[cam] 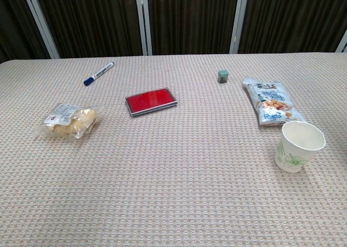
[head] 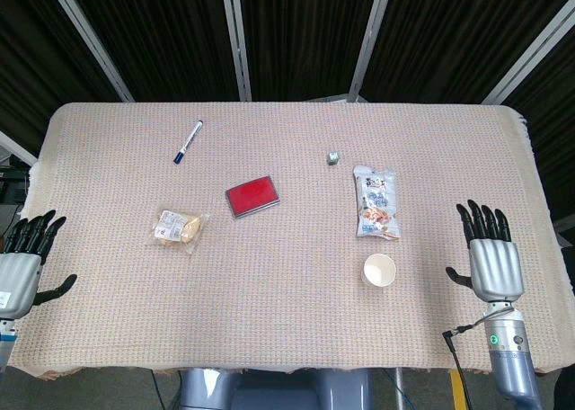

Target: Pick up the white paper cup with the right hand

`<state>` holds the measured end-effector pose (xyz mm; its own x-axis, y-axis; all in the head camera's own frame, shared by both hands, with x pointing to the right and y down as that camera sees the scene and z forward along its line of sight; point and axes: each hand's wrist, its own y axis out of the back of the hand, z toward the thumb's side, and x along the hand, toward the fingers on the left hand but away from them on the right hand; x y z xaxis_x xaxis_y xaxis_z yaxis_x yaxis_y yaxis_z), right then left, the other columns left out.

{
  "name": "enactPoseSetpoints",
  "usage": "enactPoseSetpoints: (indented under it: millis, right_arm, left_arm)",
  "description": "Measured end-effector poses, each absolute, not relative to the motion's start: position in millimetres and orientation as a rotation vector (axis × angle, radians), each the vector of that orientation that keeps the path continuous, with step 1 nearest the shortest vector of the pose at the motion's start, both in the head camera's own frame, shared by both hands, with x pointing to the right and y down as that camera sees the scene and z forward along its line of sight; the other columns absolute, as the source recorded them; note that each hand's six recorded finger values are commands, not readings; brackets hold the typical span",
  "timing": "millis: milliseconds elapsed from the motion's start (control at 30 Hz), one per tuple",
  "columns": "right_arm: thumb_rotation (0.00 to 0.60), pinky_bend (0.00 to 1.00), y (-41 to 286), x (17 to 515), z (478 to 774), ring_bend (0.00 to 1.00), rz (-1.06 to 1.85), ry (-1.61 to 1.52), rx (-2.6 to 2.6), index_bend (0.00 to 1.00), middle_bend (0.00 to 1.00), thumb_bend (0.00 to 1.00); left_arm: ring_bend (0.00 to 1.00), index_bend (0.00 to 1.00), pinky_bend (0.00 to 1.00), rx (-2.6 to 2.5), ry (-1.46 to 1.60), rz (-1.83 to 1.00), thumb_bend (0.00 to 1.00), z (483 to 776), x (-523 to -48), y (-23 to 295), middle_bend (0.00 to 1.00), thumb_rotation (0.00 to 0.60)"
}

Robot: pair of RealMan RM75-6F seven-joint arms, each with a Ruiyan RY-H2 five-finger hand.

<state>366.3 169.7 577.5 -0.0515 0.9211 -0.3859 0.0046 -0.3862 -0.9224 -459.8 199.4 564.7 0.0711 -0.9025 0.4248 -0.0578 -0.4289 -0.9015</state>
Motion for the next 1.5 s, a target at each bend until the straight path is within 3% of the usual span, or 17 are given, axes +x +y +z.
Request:
enactPoseSetpoints:
  millis: [533,900,1500]
  right_arm:
    - [0.600,0.00,169.9,353.2,568.7,0.00,1.500,-1.057,-1.514,0.03,0.00,0.00]
    - [0.600,0.00,188.5,301.8,567.1,0.00,1.528,-1.009,-1.896,0.03,0.00,0.00]
    - [0.600,0.00,187.0,241.8,618.0,0.00,1.622,-0.813,-2.044,0.15,0.00,0.06]
  left_arm:
    - [0.00,0.00,0.00,-1.611,0.976,-1.449,0.19,565.6,-459.8,198.3,0.00,0.600]
    - [0.00,0.00,0.00,-1.608,0.974,-1.448,0.19,565.3,-459.5,198.4,0.00,0.600]
    - [0.00,0.00,0.00,-1.609,0.974,-1.446,0.19,565.6,-459.7,198.3,0.00,0.600]
